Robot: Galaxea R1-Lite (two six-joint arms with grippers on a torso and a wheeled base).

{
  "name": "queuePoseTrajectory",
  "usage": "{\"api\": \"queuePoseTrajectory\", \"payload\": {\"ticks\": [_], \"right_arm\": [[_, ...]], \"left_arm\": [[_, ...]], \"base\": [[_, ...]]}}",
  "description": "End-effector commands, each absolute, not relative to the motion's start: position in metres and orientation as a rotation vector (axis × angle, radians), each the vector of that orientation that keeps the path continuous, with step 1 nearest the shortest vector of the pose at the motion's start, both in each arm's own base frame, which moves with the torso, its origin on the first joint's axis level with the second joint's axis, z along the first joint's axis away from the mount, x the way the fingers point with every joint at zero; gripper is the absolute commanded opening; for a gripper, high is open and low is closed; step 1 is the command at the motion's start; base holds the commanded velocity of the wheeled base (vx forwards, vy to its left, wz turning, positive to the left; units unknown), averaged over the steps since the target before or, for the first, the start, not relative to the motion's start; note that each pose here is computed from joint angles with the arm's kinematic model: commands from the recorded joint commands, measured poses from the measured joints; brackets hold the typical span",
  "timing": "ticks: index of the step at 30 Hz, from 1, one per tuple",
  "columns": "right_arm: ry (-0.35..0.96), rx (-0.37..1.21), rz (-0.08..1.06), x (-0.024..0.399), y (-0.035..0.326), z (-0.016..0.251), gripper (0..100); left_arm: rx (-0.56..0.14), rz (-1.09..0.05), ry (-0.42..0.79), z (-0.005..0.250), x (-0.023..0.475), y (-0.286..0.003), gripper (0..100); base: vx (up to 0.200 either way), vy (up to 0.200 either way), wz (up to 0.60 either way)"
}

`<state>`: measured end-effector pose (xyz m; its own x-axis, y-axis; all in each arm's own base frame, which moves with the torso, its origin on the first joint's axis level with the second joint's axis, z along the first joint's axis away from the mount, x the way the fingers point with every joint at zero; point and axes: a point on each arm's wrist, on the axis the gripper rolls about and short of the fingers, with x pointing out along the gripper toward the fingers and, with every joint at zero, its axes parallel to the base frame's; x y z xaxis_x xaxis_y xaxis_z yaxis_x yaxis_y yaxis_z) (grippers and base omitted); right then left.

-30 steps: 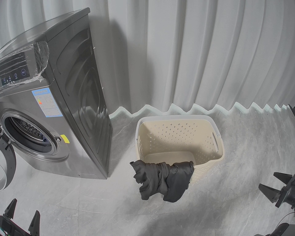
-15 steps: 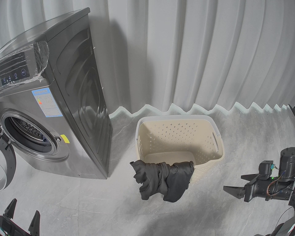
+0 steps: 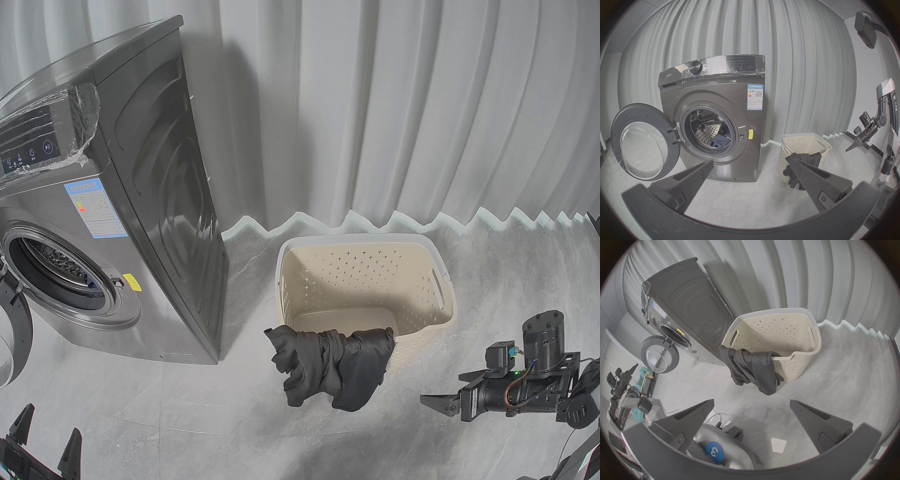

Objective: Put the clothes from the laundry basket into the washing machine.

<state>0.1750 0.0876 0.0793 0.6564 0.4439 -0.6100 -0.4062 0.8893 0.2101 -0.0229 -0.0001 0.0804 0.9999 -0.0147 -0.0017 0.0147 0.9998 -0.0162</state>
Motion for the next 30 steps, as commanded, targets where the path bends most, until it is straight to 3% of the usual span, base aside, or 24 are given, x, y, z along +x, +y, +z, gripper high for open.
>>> {"api": "queuePoseTrajectory", "payload": {"ticks": [1, 15, 30], "right_arm": [[0.742, 0.058, 0.476, 0.184, 0.104, 0.064, 100], [0.745, 0.042, 0.39, 0.23, 0.152, 0.014, 100], [0.687, 0.052, 0.355, 0.274, 0.175, -0.013, 100]], "left_arm": [[-0.017, -0.014, 0.002, 0.076, -0.023, 0.0, 100], [-0.017, -0.015, 0.002, 0.076, -0.023, 0.0, 100], [-0.017, -0.014, 0.002, 0.076, -0.023, 0.0, 100]], "base": [[0.0, 0.0, 0.0], [0.0, 0.0, 0.0], [0.0, 0.0, 0.0]]}}
